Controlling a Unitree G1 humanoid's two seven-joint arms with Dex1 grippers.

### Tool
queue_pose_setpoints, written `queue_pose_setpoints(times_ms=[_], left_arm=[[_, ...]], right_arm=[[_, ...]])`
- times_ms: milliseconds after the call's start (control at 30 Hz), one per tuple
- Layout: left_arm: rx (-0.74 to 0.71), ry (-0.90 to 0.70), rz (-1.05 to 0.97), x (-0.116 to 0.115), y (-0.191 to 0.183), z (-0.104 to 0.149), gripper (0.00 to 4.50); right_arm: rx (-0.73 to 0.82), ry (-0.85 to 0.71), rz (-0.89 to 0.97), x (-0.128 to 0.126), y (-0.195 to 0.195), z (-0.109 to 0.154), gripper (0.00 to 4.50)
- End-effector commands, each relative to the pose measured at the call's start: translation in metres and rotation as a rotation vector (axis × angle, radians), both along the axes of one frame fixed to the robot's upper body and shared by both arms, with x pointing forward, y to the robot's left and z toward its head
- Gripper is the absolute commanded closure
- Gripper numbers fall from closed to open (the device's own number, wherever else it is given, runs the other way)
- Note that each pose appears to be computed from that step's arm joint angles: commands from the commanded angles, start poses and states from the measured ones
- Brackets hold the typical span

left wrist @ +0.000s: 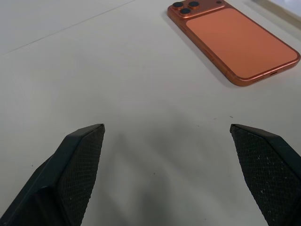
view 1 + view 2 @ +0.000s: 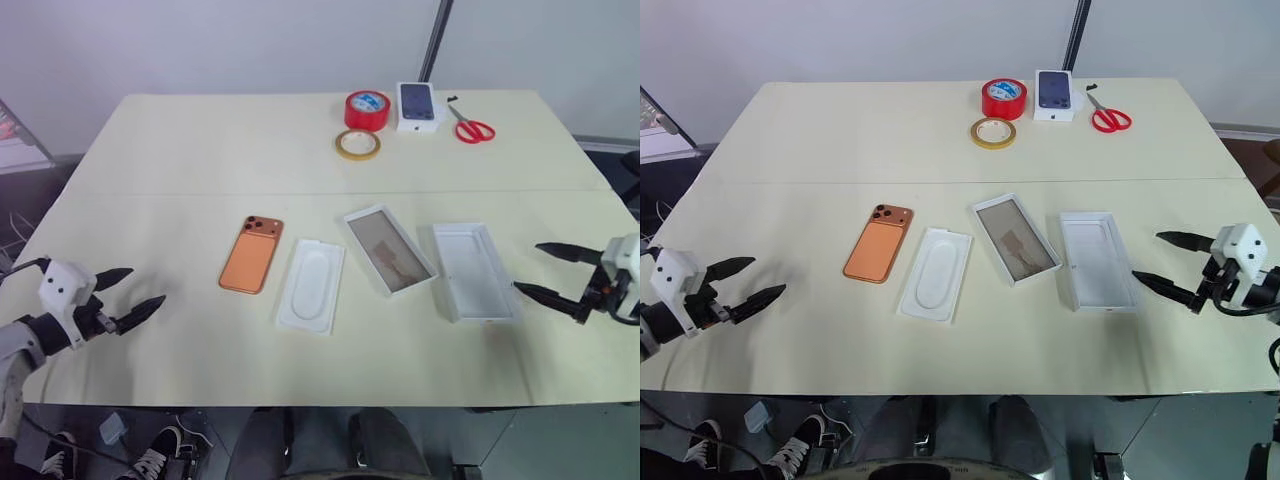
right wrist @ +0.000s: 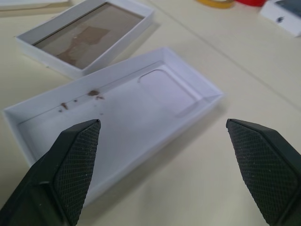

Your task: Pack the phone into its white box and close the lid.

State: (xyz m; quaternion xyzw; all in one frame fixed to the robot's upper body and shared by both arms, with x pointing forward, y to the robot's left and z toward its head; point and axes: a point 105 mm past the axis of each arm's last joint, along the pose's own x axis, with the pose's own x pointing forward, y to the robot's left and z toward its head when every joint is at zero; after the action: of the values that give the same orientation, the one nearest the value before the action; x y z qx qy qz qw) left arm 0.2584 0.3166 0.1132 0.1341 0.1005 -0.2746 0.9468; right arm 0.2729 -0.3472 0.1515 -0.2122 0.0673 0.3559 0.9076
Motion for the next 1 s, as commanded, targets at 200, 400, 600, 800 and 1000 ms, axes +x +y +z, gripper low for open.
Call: queue_pose_setpoints(times_ms=[200, 400, 600, 800, 1000], left_arm=[[0.083, -0.135, -0.028, 0.016, -0.010, 0.028, 0.02], [0.101, -0.151, -0.073, 0.014, -0.017, 0.026, 0.02], [0.071, -0.178, -0.084, 0.016, -0.015, 0.031, 0.02], [0.059, -0.199, -0.095, 0.024, -0.022, 0.037, 0.02], [0.093, -0.205, -0.097, 0.026, -0.027, 0.036, 0.02]], right_arm=[[0.045, -0.021, 0.025, 0.001, 0.004, 0.016, 0.03], [0.015, -0.055, -0.005, 0.007, 0.007, 0.014, 0.03], [-0.047, -0.121, -0.038, 0.012, 0.007, 0.015, 0.03], [-0.031, -0.077, -0.031, 0.009, 0.009, 0.003, 0.03], [-0.044, -0.090, -0.073, 0.016, 0.007, 0.007, 0.03]])
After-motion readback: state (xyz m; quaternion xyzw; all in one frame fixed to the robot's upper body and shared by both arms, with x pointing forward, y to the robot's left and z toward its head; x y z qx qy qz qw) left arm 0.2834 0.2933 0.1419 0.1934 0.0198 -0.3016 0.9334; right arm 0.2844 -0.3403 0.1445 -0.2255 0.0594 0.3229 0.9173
